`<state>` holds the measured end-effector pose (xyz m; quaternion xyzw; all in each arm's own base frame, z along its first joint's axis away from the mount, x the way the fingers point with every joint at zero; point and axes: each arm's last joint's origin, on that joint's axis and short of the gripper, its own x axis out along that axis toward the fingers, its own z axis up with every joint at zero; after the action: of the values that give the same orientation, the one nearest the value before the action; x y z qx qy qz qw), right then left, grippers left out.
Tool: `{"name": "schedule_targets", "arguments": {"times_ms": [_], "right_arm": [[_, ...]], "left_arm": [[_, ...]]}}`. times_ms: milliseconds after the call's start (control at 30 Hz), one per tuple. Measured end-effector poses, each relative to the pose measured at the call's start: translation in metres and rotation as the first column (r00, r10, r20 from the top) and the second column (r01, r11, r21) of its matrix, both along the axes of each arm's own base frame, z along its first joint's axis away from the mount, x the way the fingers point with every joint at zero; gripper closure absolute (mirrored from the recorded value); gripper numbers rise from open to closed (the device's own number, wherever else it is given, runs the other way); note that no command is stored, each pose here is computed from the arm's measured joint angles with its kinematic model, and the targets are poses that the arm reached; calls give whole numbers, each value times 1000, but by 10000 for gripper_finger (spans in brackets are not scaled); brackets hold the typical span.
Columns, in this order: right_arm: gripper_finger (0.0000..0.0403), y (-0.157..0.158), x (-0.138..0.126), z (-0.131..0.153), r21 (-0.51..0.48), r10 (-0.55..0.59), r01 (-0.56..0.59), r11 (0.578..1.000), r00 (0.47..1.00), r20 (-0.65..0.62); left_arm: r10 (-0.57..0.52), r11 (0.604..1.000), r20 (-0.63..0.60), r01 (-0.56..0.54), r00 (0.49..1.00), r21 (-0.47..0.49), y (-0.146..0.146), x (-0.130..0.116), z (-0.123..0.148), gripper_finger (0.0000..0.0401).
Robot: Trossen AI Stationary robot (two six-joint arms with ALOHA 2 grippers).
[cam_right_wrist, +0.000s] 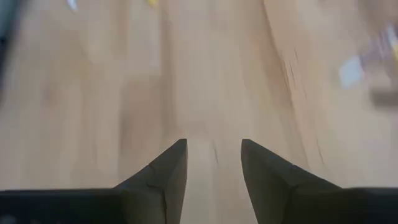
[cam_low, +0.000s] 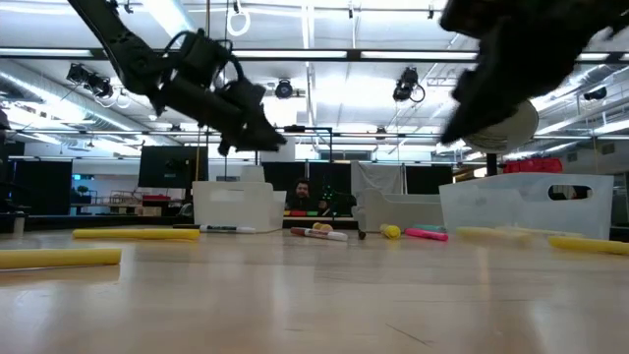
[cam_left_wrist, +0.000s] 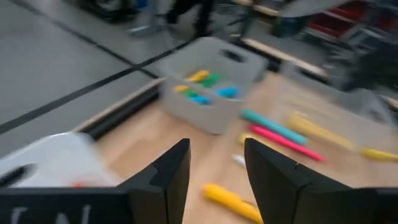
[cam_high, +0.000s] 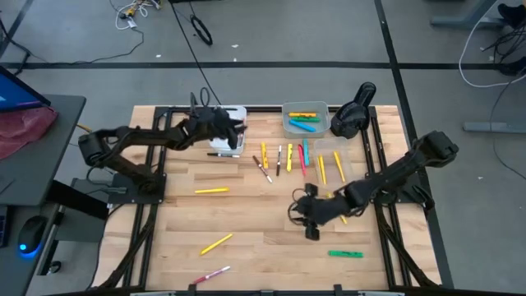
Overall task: Pick & Place Markers
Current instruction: Put the yellow pen into the transparent bin
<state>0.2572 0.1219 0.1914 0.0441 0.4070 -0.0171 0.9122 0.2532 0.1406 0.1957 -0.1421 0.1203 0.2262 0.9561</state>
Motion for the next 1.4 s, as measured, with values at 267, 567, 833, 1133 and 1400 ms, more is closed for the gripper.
{"name": "schedule_targets", "arguments": {"times_ms": [267,567,833,1133,1400], "right_arm": [[225,17,-53,2,-65,-309,310,949,864,-397],[146,25,-108,-38,-128,-570,571,811,720,-396],[178,15,-135,-77,-59,-615,633,772,720,-321],[320,17,-142,-84,-59,-537,542,838,802,-264],[383,32,-129,-70,-15,-522,540,842,805,-282]], "left_arm": [[-197,980,-3,197,980,16,-60,24,1,261],[-219,974,-23,220,975,60,-97,33,1,268],[-218,974,-25,219,976,65,-101,33,1,268],[-214,974,-26,215,977,65,-101,33,1,268],[-222,973,-26,223,975,65,-103,34,1,268]]}}
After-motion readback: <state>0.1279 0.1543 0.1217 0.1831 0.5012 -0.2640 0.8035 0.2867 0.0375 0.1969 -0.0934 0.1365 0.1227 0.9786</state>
